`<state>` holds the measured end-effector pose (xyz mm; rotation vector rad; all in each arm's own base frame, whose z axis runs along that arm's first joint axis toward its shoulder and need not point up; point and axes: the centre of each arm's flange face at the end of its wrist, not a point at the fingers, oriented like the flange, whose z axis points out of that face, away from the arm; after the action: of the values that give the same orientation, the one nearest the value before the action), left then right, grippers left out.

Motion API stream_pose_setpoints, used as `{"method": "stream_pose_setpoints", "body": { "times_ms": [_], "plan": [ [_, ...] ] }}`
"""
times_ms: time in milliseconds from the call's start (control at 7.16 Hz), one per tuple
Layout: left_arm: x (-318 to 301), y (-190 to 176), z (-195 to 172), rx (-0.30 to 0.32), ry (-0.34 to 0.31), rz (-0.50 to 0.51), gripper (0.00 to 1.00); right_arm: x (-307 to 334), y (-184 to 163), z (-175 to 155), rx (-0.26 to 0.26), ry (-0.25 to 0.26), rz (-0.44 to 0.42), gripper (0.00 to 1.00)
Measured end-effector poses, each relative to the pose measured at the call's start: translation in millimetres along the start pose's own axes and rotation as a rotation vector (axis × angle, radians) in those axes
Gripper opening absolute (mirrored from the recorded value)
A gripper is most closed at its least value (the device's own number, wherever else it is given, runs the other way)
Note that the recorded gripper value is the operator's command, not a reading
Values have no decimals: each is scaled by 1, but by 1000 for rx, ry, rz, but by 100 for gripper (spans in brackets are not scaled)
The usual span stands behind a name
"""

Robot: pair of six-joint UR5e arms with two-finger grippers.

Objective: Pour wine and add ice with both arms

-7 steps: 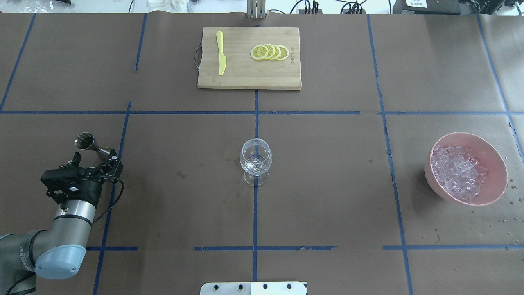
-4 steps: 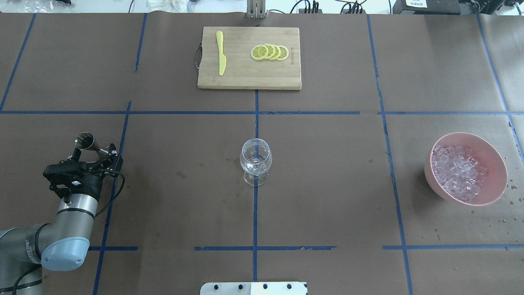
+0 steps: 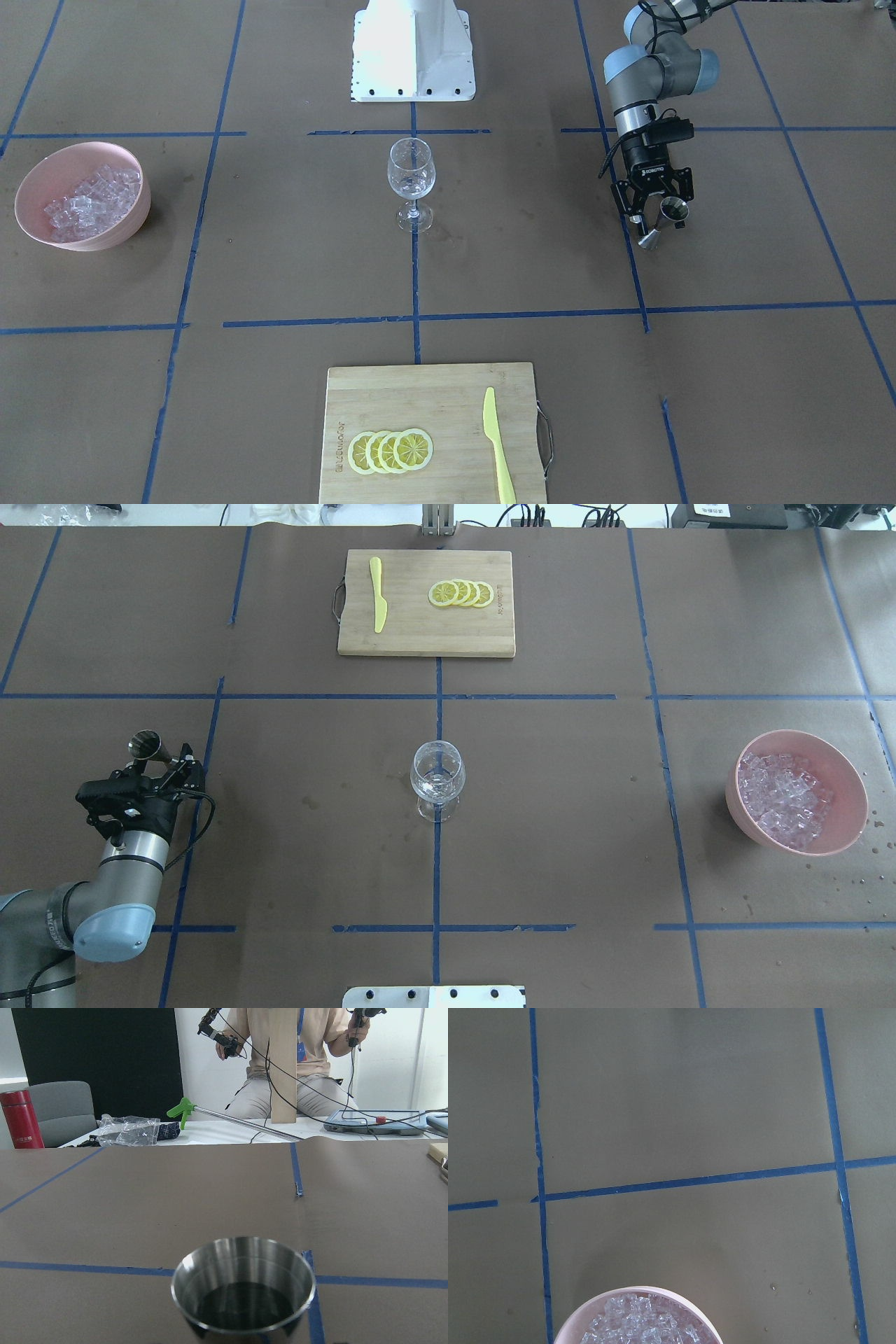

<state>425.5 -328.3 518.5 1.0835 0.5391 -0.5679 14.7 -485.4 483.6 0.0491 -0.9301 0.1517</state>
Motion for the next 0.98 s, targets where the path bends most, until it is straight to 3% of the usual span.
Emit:
{"method": "stream_pose_setpoints", "body": {
  "times_ms": [419, 977],
  "plan": [
    [-1, 4, 4, -3, -6, 4, 53, -1, 0, 1, -1, 0, -2, 100],
    [3, 5, 6, -27, -5, -2, 15, -2, 0, 0, -1, -1, -3, 100]
  ]
}}
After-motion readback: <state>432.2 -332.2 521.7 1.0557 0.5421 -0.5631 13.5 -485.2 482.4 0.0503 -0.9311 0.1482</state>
